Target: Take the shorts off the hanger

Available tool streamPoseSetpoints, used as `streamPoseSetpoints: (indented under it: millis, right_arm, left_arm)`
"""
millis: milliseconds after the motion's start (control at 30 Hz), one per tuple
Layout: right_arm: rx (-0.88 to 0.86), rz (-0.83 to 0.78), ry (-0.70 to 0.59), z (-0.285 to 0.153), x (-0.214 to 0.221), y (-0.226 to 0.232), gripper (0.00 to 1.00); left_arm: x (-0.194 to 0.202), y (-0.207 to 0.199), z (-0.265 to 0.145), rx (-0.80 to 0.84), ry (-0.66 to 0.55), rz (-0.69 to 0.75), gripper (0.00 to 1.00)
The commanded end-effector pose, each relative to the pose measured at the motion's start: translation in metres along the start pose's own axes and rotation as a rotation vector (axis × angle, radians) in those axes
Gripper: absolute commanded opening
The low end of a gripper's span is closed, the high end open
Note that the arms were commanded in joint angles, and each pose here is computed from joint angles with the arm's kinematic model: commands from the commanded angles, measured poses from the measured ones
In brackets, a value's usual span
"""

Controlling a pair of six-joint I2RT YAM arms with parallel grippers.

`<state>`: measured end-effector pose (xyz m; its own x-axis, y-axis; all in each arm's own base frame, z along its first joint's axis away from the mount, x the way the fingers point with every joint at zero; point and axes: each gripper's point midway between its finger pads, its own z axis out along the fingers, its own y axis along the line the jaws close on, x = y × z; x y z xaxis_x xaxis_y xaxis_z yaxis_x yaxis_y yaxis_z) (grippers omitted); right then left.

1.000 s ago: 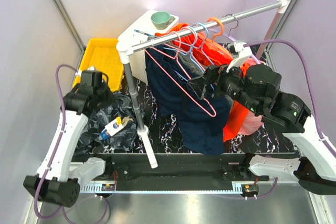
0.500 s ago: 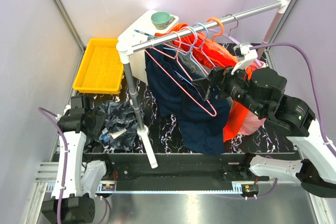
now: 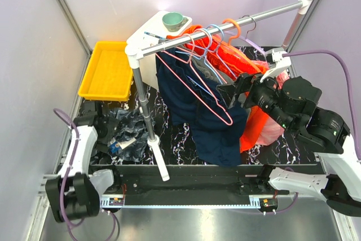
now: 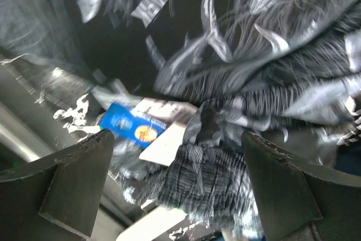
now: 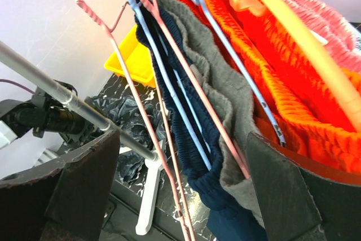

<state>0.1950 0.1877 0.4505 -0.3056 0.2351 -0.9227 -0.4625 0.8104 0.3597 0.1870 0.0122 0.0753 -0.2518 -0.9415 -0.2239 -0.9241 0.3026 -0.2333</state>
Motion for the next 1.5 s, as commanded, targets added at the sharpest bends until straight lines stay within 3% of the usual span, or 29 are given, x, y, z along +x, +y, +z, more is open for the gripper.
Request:
streamPoseSetpoints:
  millis: [0, 100, 333, 367, 433, 533, 600, 667, 967, 1167, 1333, 1433, 1467]
  right_arm:
    - [0.041, -0.024, -0.067, -0.008, -0.019, -0.009, 1.00]
    - [0.047, -0.039, -0.069, -0.008, -0.019, -0.011, 1.00]
    - [0.073, -0.049, -0.087, -0.012, -0.021, -0.018, 1.00]
    - [0.084, -0.049, -0.089, -0.012, -0.021, -0.020, 1.00]
    - [0.090, -0.047, -0.099, -0.013, -0.023, -0.022, 1.00]
    - [0.094, -0.052, -0.103, -0.013, -0.024, -0.022, 1.00]
    - [0.094, -0.053, -0.110, -0.014, -0.026, -0.022, 1.00]
    - [0.092, -0.054, -0.112, -0.013, -0.027, -0.021, 1.00]
    - [0.066, -0.077, -0.100, -0.009, -0.026, -0.015, 1.00]
    - [0.055, -0.092, -0.109, -0.009, -0.029, -0.013, 1.00]
    - [0.053, -0.092, -0.124, -0.014, -0.031, -0.015, 1.00]
    - [0.054, -0.089, -0.131, -0.017, -0.033, -0.016, 1.00]
    - [0.056, -0.089, -0.133, -0.018, -0.032, -0.017, 1.00]
  left_arm:
    - [0.000, -0.011, 0.031, 0.020, 0.007, 0.015, 0.99]
    - [0.008, -0.002, 0.051, -0.049, 0.063, -0.028, 0.99]
    - [0.004, -0.016, 0.073, 0.003, 0.055, -0.083, 0.95]
    - [0.001, -0.019, 0.074, 0.021, 0.041, -0.086, 0.84]
    - [-0.002, -0.016, 0.077, 0.033, 0.025, -0.091, 0.72]
    - [-0.010, -0.025, 0.075, 0.137, -0.005, -0.100, 0.26]
    - [-0.012, -0.034, 0.069, 0.198, -0.008, -0.091, 0.06]
    - [-0.014, -0.039, 0.060, 0.204, 0.002, -0.069, 0.00]
    - [-0.052, -0.052, -0.017, 0.181, -0.127, -0.056, 0.00]
    - [-0.078, -0.070, -0.087, 0.369, -0.277, -0.165, 0.00]
    - [-0.080, -0.076, -0.090, 0.329, -0.236, -0.156, 0.01]
    - [-0.087, -0.071, -0.069, 0.273, -0.212, -0.152, 0.39]
    - [-0.089, -0.067, -0.061, 0.245, -0.200, -0.166, 0.66]
